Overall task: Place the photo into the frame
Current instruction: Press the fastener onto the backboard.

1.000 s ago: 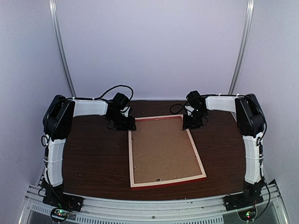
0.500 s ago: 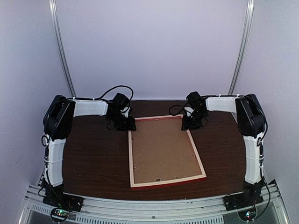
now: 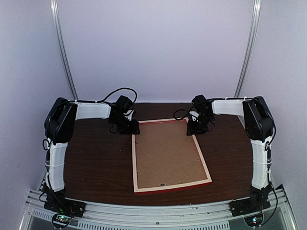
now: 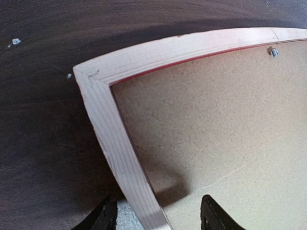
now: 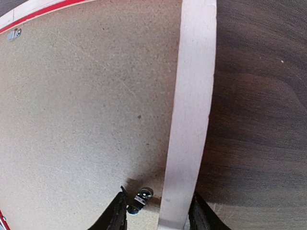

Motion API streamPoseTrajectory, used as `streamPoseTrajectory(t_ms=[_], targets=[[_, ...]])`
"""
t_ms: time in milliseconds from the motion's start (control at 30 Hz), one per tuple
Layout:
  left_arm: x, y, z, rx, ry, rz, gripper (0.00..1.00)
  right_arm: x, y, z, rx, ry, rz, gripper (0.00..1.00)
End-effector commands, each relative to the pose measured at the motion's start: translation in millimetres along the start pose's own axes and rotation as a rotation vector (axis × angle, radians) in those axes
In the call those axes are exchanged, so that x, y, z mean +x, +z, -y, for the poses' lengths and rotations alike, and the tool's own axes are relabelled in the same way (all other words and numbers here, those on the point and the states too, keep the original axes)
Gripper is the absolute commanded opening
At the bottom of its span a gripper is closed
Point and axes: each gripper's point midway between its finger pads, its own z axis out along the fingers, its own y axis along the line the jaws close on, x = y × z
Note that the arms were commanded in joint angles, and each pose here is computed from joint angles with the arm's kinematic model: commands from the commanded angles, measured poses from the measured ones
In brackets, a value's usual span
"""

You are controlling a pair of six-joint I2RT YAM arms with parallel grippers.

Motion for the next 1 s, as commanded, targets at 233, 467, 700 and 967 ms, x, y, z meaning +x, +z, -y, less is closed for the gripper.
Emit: streamPoseTrajectory(t_ms=[233,467,700,967], targets=[[-0.1,6.5,4.1,0.016,0.002,0.009,0.59,22.0,-0.2,11.2,0.037,0.001,-0.083,0.35],[0.3,6.8,3.5,0.014,0.002,0.008,0.59,22.1,4.5,12.4,0.002,0.007,-0.096,0.31],[4.0,8.4,2.2,0.009,-0.002,0.0,0.58,26.2,10.1,14.9,-0.031,0.01,-0.118,0.28],[13.8,11.9,7.5,0.001,0.002,-0.03,0.58,25.0,8.9,9.4,-0.07,0.021,-0.111,0.31]])
